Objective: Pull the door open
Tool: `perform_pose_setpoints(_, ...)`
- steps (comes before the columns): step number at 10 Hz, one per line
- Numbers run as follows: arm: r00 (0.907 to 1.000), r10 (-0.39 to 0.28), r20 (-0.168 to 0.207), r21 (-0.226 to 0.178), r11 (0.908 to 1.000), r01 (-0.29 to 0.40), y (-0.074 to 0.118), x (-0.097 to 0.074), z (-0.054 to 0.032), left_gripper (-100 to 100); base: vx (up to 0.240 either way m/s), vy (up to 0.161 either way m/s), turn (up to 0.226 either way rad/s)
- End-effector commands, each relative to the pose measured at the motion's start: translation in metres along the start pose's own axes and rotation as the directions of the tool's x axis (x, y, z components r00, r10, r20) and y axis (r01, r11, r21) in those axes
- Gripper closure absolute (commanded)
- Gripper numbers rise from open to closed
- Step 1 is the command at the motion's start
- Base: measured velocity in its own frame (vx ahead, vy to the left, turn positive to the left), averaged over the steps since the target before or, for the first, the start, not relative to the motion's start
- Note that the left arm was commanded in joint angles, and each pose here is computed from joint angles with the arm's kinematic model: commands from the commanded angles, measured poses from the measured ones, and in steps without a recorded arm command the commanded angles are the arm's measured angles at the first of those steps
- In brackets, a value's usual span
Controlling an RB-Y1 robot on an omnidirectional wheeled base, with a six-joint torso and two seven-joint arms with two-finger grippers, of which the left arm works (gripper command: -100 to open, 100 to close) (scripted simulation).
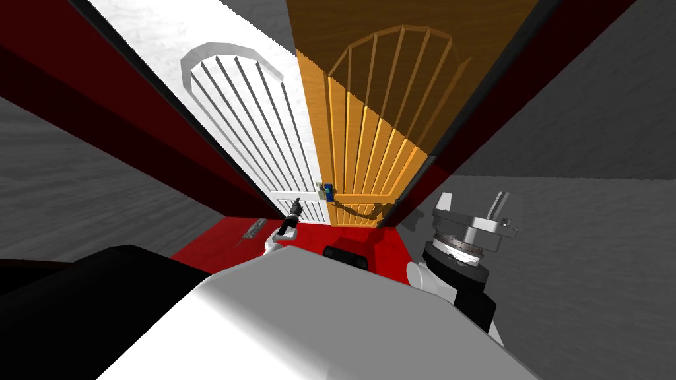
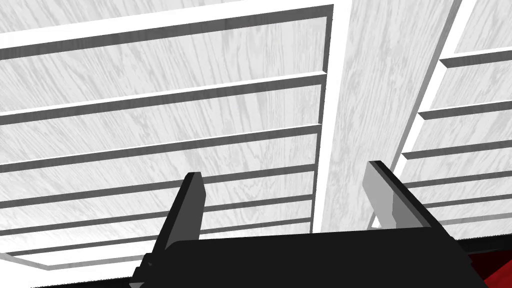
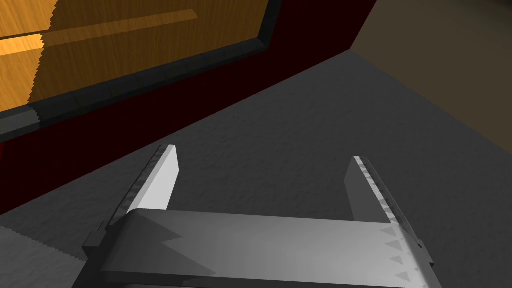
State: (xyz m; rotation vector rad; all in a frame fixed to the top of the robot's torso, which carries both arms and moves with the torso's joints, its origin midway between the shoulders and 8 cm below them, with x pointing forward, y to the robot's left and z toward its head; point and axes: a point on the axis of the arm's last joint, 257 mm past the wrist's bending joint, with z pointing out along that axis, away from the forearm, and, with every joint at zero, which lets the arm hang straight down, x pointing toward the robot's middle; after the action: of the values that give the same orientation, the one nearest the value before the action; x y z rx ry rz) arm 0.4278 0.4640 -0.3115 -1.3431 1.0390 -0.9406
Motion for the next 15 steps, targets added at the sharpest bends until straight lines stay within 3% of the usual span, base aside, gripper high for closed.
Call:
perform_pose_setpoints(1,0.9993,0.017,0.033,-0.013,0.9998,-0.017,0.003,-0.023,-0.0032,-100,0.052,0.073,0.106)
perform_pose_setpoints(3,0.9975,0.031,0.064,-0.023,0.9993,-0.03,0.005,-0.042,-0.0044,-100,0.112,0.055,0.078)
perform_pose_setpoints(5,0.9979,0.026,0.059,-0.017,0.9995,-0.025,0.003,-0.037,-0.0002,-100,0.182,0.059,-0.019)
perform_pose_setpoints(7,0.9995,0.009,0.031,0.001,1.0,-0.009,-0.003,-0.015,0.0077,-100,0.193,0.027,-0.114)
perform_pose_setpoints(9,0.9996,-0.02,-0.021,0.029,0.9994,0.02,-0.014,0.023,0.0183,-100,0.252,-0.093,-0.209)
perform_pose_setpoints(10,0.9992,-0.025,-0.031,0.034,0.9991,0.026,-0.016,0.03,0.02,-100,0.212,-0.157,-0.136)
perform_pose_setpoints(11,0.9996,-0.021,-0.021,0.028,0.9994,0.021,-0.011,0.026,0.0181,-100,0.087,-0.069,-0.008)
perform_pose_setpoints(12,0.9996,-0.021,-0.021,0.028,0.9994,0.021,-0.011,0.026,0.0181,100,-0.004,0.007,0.016)
perform_pose_setpoints(15,0.9996,-0.021,-0.021,0.028,0.9994,0.021,-0.011,0.026,0.0181,100,-0.027,0.016,-0.02)
